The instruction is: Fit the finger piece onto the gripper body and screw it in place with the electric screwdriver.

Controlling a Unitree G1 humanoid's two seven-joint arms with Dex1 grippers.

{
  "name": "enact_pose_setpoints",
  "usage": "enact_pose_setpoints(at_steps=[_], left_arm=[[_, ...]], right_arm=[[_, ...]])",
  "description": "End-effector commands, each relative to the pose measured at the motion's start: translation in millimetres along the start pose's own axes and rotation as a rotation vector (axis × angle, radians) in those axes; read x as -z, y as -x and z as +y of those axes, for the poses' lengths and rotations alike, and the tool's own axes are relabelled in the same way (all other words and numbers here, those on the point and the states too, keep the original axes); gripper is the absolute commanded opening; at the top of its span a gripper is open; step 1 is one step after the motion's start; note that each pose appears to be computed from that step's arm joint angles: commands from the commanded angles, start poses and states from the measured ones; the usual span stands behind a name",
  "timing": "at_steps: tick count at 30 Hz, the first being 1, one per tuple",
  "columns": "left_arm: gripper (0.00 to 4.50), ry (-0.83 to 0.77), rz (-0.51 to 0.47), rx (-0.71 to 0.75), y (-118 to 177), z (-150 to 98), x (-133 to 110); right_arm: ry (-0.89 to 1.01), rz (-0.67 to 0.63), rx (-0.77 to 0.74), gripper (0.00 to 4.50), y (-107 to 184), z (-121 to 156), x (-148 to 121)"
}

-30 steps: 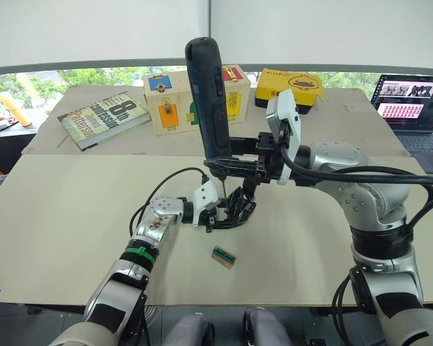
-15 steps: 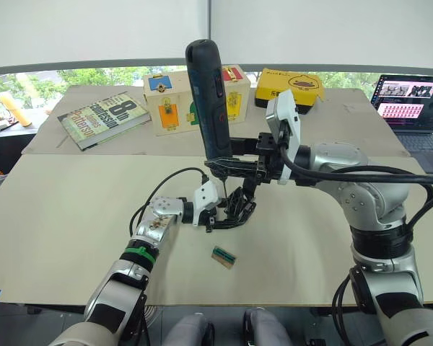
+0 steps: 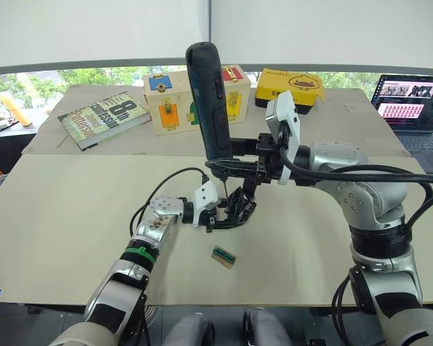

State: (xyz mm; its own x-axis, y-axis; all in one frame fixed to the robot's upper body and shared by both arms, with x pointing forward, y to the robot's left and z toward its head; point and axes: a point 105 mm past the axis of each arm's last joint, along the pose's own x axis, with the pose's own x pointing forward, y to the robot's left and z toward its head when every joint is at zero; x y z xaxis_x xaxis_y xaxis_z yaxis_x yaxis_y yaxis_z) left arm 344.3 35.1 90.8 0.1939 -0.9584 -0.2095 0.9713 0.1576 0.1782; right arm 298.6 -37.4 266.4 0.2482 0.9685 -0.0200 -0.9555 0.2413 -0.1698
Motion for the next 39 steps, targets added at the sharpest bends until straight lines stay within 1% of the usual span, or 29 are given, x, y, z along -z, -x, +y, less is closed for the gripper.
enact_pose_setpoints(at_steps=[1, 13, 22, 39], left_arm=[[2.28, -0.039, -0.042, 0.001, -1.2, 1.6, -14.9], [2.28, -0.04, -0.043, 0.001, -1.3, 2.7, -15.5], [2.28, -0.042, -0.042, 0.007, -2.2, 3.5, -16.3], [2.28, -0.049, -0.037, 0.011, -2.2, 5.7, -18.0]], right_arm=[[0.092, -0.079, -0.019, 1.89, -0.3, 5.1, -26.0], [0.089, -0.094, 0.003, 1.89, 1.7, 3.9, -29.8], [0.07, -0.106, 0.037, 1.89, 6.8, 1.4, -38.2], [0.05, -0.092, 0.029, 1.89, 6.2, 7.6, -33.1]])
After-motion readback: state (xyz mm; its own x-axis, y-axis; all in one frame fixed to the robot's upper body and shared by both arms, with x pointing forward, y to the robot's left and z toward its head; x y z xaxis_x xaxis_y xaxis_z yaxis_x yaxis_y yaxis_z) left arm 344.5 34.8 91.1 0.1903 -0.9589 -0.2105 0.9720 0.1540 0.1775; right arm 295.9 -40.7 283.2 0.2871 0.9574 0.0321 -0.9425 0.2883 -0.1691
